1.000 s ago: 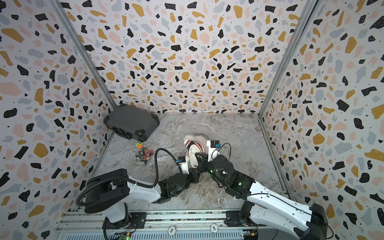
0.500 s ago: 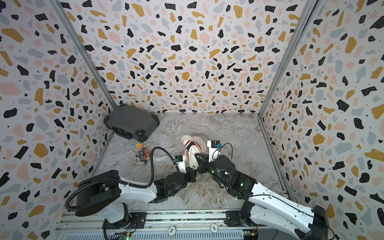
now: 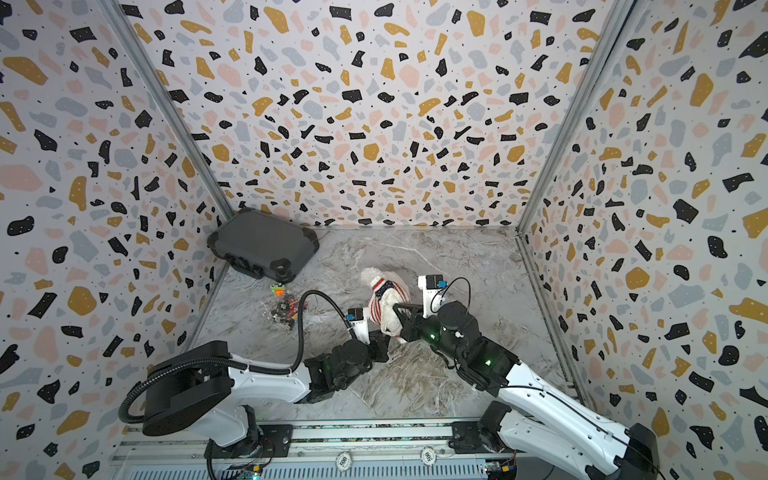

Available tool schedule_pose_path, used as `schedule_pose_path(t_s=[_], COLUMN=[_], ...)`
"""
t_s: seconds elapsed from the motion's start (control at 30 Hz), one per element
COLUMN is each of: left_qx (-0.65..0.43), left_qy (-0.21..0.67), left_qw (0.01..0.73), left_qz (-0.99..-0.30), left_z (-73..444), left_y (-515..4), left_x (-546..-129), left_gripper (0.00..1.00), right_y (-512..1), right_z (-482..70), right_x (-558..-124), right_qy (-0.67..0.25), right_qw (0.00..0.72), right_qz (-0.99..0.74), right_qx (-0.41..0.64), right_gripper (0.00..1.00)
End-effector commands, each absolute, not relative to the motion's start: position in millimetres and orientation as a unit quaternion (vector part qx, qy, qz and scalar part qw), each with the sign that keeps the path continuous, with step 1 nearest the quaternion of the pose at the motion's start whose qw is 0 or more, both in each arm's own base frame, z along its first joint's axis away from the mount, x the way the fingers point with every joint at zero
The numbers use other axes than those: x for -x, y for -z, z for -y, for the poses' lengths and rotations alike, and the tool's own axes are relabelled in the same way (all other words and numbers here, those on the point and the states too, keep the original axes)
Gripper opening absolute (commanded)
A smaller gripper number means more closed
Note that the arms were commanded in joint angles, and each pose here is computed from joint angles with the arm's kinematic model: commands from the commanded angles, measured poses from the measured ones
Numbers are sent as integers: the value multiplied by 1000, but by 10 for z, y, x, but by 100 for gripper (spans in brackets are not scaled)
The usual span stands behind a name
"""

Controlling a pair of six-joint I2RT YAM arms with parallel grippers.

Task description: Dress the teddy bear

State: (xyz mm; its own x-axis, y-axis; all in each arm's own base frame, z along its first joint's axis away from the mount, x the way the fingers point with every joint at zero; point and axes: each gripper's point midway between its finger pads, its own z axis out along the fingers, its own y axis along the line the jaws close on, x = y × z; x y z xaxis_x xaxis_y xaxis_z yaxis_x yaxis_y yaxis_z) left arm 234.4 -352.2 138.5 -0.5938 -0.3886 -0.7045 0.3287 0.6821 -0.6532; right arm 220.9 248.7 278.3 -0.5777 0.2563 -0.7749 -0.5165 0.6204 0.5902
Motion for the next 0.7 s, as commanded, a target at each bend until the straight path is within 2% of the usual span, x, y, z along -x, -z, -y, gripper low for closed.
schedule_pose_path(t_s=[0.0,0.13,0.3,0.43,0.67], left_qx=[-29,-64,-89,-101,-101], left_qy=[408,430,445,448,472], left_qw=[448,432,416,414,431], left_qz=[-795,-790,-788,-786,-762], left_z=[3565,3630,3595,3491,3304], left_y=[-1435,-1475,-1446,-1456,-1730], left_x=[-2271,-2145,-1999,-1914,-1977], left_gripper=[0,24,48,54,55], right_y=[-3191,-3059,-2896,-2854,-2959], right_z=[-2566,-2506,-2359,-2316,-2421], right_x=[-2180,-2314,-2474,-2499,-2361], right_qy=[-471,-454,-423,-405,-410], right_qw=[475,472,466,459,446], right_qz=[-730,-738,-755,-764,-752], right_qx=[136,165,183,203,260], right_gripper=[0,0,0,0,0])
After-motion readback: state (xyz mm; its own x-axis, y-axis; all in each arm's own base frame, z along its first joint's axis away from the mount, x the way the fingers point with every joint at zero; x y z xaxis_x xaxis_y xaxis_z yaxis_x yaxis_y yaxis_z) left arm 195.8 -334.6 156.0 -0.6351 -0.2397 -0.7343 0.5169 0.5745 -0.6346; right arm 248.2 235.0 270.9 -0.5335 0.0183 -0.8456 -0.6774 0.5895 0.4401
